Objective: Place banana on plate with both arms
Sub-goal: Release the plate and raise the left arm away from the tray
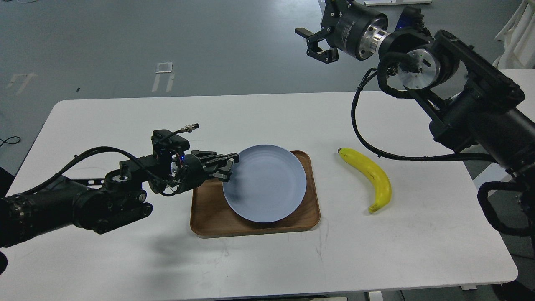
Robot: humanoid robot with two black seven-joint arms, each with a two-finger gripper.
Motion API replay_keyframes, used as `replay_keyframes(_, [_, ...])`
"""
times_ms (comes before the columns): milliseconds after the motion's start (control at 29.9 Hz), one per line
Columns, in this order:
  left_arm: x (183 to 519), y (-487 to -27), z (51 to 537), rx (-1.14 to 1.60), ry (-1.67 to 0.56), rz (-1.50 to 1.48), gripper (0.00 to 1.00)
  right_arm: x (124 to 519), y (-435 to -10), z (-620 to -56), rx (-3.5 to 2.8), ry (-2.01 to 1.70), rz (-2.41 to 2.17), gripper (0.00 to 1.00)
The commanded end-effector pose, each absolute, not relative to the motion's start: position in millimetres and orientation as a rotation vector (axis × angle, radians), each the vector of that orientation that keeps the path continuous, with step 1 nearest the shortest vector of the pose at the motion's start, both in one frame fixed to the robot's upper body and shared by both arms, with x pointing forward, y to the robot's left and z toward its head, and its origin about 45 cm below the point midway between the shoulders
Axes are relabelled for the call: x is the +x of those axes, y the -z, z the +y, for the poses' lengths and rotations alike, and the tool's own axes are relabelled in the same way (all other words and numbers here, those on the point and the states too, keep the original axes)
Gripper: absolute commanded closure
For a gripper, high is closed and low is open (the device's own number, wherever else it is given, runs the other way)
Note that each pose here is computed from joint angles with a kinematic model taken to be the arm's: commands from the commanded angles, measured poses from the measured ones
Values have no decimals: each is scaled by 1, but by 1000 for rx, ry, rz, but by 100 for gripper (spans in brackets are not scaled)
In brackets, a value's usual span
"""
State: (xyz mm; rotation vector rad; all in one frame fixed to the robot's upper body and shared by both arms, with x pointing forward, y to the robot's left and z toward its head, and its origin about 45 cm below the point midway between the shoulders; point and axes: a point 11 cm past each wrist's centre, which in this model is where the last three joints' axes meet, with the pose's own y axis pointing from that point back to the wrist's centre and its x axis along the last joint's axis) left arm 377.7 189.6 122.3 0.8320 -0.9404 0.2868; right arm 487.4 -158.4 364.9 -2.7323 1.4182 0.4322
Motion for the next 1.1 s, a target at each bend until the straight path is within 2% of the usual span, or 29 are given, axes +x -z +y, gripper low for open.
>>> replay_keyframes(0, [378, -124, 189, 832, -286, -933, 28, 487, -364, -159, -2731, -436, 1419, 0])
replay_keyframes(100, [380, -126, 188, 829, -295, -934, 24, 487, -364, -159, -2731, -436, 1419, 0])
replay_keyframes(167, [384, -129, 189, 825, -313, -931, 16, 487, -364, -160, -2727, -437, 1422, 0])
replay_keyframes(201, [389, -137, 190, 811, -333, -940, 9, 487, -364, -161, -2725, -439, 1423, 0])
replay_keyframes(268, [398, -151, 195, 788, -391, -945, 4, 487, -363, -161, -2725, -443, 1423, 0])
replay_keyframes(335, [424, -194, 205, 672, -595, -892, 3, 487, -360, -165, -2729, -442, 1432, 0])
replay_keyframes(469, [446, -251, 199, 389, -809, -766, 2, 485, -357, -168, -2734, -443, 1435, 0])
replay_keyframes(569, [462, -289, 204, 136, -998, -488, 2, 483, -346, -169, -2732, -476, 1439, 0])
replay_keyframes(703, [472, -292, 238, -67, -1216, -110, 2, 482, -337, -177, -2708, -512, 1455, 0])
replay_keyframes(770, [473, -295, 245, -159, -1253, 15, 2, 479, -330, -181, -2698, -537, 1456, 0])
replay_keyframes(1071, [469, -300, 259, -233, -1280, 62, 2, 463, -291, -201, -2630, -673, 1479, 0])
